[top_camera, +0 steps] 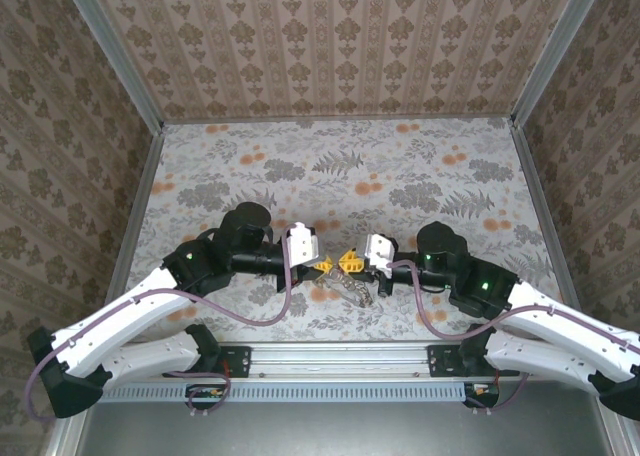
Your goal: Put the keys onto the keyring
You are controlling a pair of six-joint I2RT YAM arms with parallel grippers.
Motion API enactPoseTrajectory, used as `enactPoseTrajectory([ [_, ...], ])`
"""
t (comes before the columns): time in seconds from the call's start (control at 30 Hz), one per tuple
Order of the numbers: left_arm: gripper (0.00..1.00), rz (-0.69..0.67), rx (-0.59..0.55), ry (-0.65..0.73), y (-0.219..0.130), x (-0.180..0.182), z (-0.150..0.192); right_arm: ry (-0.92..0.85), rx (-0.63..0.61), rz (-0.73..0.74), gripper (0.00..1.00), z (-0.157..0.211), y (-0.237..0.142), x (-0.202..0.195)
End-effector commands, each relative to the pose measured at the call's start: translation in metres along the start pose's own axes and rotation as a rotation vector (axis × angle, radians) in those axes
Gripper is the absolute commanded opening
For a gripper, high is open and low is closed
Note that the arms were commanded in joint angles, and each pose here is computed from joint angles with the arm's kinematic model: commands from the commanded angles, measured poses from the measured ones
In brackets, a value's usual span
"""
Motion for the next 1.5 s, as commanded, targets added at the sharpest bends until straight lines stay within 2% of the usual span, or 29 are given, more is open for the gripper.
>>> enactPoseTrajectory([
  [0.0, 0.0, 0.014, -0.049, 0.018, -0.005, -0.003, -0.008, -0.016, -0.023, -0.036, 0.0, -0.006, -0.004, 0.004],
  [0.83, 0.0, 0.006, -0.044, 0.015, -0.003, -0.001, -0.007, -0.009, -0.056, -0.041, 0.0, -0.009, -0.004, 0.004],
  [1.47, 0.0, 0.007, -0.045, 0.017, -0.004, -0.002, -0.006, -0.013, -0.059, 0.011, 0.0, -0.007, 0.0, -0.001],
])
Point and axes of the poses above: each hand's point on the last joint's axis, 136 mm out from that joint toward the fingers, its own y axis out along the fingers, its own x axis along the line the jaws close on, z = x × y, the point moved 8 cm from there along -y, back along the fingers, and after that the axes turned 15 degrees about -y, right-handed, at the moved point
